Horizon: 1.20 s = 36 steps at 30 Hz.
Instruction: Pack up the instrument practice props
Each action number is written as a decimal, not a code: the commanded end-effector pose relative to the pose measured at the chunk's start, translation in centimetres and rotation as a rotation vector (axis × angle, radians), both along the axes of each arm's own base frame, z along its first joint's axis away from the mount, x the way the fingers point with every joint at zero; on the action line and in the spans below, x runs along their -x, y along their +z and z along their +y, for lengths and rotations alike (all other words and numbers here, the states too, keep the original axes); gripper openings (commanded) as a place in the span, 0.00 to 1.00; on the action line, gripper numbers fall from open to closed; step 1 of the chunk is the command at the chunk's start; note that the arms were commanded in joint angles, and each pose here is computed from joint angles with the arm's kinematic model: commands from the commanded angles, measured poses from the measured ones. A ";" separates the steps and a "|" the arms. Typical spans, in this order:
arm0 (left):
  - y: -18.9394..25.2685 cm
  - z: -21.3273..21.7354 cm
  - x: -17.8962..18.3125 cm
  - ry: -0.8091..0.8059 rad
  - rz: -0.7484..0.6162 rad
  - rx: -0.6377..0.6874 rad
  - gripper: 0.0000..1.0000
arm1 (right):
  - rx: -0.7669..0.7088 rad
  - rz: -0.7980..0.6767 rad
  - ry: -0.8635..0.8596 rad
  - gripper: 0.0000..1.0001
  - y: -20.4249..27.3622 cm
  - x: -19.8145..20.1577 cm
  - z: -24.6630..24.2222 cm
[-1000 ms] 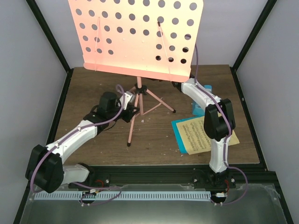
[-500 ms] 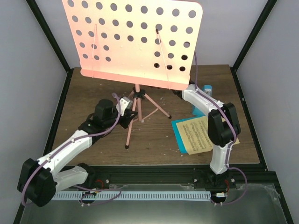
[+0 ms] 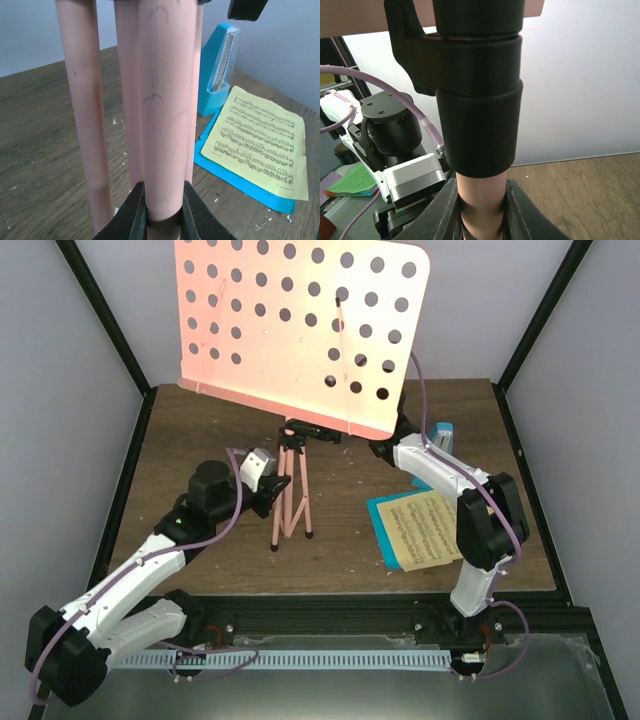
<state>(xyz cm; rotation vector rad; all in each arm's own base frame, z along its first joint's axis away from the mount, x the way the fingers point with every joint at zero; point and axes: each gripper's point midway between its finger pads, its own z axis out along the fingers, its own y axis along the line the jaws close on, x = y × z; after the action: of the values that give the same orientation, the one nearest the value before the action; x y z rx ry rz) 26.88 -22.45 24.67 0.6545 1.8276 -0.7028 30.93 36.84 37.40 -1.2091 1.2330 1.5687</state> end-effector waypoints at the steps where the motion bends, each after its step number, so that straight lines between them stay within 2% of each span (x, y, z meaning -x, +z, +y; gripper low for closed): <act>1: 4.8 0.6 -0.9 0.078 -0.178 0.097 0.00 | -0.065 -0.156 0.085 0.01 3.8 5.5 -0.1; 10: -0.2 -1.2 1.6 0.075 -0.197 0.002 0.00 | -0.094 -0.167 0.046 0.01 3.6 7.3 -0.5; 18: -0.9 -3.0 2.6 0.037 -0.209 0.012 0.00 | -0.099 -0.191 0.043 0.01 4.5 8.9 -0.8; 26: -3.9 -3.2 3.2 0.015 -0.172 -0.062 0.00 | -0.075 -0.132 -0.014 0.01 1.4 9.1 -1.5; 36: -6.5 -3.1 4.7 -0.017 -0.165 -0.128 0.00 | -0.094 -0.113 -0.052 0.23 1.3 9.1 -1.9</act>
<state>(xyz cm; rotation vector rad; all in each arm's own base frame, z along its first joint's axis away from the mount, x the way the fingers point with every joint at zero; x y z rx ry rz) 22.89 -25.79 22.55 0.6871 1.6288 -0.6063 24.31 34.68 36.87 -1.1692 1.1260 1.3993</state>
